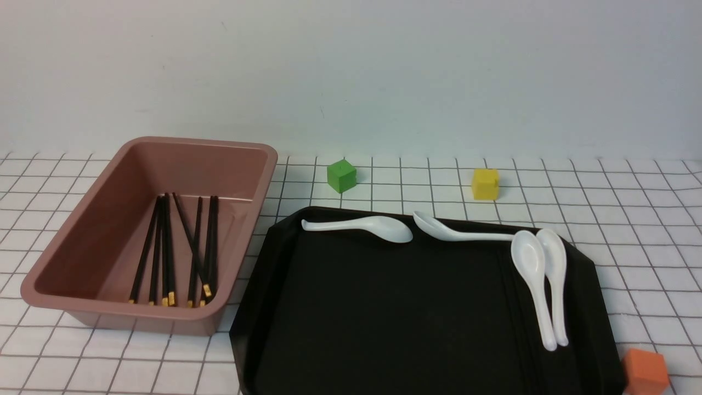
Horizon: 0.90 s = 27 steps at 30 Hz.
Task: On white black tablecloth take chopsticks from black tray and put them in box.
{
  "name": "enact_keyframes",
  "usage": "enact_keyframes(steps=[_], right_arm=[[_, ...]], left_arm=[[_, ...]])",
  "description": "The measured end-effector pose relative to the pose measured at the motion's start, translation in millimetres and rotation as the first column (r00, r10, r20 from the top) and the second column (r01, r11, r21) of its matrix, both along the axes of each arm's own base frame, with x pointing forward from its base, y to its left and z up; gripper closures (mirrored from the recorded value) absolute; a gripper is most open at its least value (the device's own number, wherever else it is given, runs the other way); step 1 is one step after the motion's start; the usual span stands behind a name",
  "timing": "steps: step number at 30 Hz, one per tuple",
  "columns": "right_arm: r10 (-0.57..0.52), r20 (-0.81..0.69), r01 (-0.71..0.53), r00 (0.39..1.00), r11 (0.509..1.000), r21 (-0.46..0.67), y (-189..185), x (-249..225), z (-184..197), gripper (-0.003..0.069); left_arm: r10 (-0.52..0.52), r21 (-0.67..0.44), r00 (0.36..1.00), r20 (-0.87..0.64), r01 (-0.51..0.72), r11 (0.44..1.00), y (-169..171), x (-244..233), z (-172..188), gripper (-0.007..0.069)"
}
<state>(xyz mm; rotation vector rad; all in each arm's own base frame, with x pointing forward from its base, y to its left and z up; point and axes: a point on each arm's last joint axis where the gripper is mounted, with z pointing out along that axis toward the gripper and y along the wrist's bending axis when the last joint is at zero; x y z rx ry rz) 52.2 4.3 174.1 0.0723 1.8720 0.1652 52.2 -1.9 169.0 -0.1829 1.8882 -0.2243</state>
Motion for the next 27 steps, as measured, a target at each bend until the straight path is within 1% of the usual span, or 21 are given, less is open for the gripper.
enact_keyframes(steps=[27], right_arm=[[0.000, 0.000, 0.000, 1.000, 1.000, 0.001, 0.0, 0.0, 0.1, 0.0524]], left_arm=[[0.000, 0.000, 1.000, 0.000, 0.000, 1.000, 0.0, 0.0, 0.0, 0.0386]])
